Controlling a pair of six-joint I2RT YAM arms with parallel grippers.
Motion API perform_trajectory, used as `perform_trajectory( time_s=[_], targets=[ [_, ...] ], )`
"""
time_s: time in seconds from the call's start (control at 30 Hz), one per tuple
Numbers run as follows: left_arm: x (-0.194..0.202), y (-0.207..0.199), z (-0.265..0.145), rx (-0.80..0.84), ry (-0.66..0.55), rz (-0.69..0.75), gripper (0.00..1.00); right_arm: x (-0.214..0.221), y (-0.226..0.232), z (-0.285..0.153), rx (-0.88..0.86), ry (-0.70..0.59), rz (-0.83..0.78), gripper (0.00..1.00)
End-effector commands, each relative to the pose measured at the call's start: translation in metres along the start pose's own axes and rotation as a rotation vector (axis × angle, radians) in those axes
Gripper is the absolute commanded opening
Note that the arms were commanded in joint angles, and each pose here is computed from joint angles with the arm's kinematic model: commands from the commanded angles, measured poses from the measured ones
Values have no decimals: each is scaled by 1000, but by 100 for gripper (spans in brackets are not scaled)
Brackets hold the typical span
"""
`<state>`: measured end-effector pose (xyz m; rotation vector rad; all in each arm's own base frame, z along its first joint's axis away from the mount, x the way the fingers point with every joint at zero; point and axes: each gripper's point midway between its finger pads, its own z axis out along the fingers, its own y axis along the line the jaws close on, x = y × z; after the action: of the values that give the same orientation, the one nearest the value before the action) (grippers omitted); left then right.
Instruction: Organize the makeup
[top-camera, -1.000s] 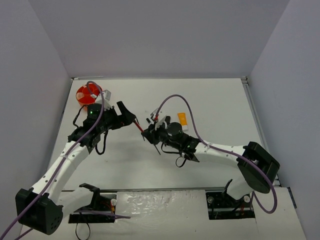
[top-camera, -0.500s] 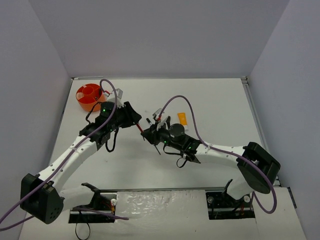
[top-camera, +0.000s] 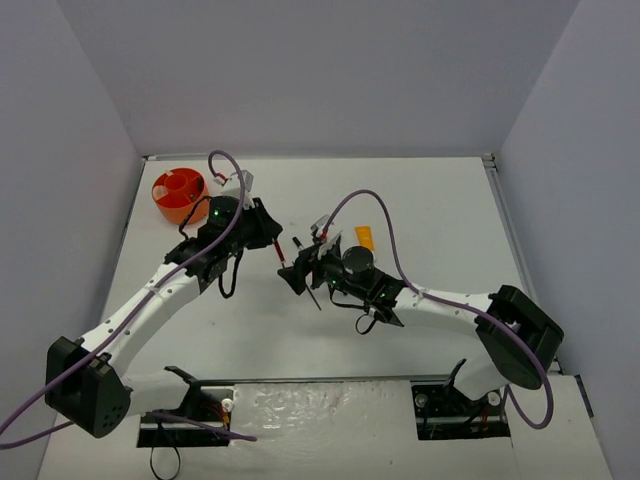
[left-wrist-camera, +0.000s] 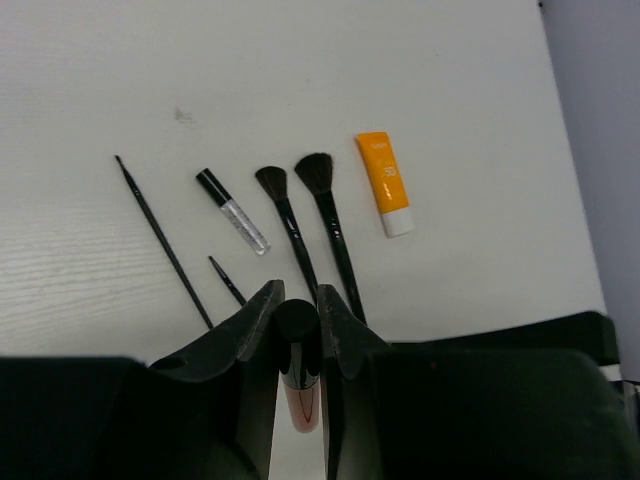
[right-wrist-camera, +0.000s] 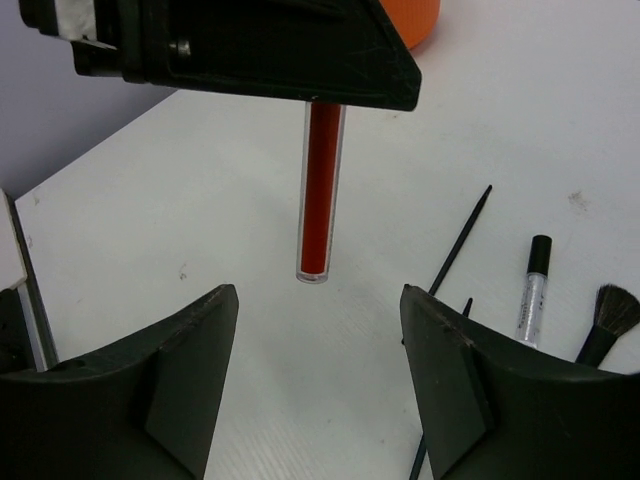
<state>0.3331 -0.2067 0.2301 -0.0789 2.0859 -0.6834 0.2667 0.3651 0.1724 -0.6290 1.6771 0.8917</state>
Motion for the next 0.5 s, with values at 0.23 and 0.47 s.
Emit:
perform_trajectory(
  time_s=[0.23,0.47],
  targets=[
    [-168,42,-16,-382,-415,425,0,-34,-46,-21,178,-99,-45,88],
    [-232,116,23,-513,-446,531,0,-16,-54,-15,190,-40,-45,96]
  ],
)
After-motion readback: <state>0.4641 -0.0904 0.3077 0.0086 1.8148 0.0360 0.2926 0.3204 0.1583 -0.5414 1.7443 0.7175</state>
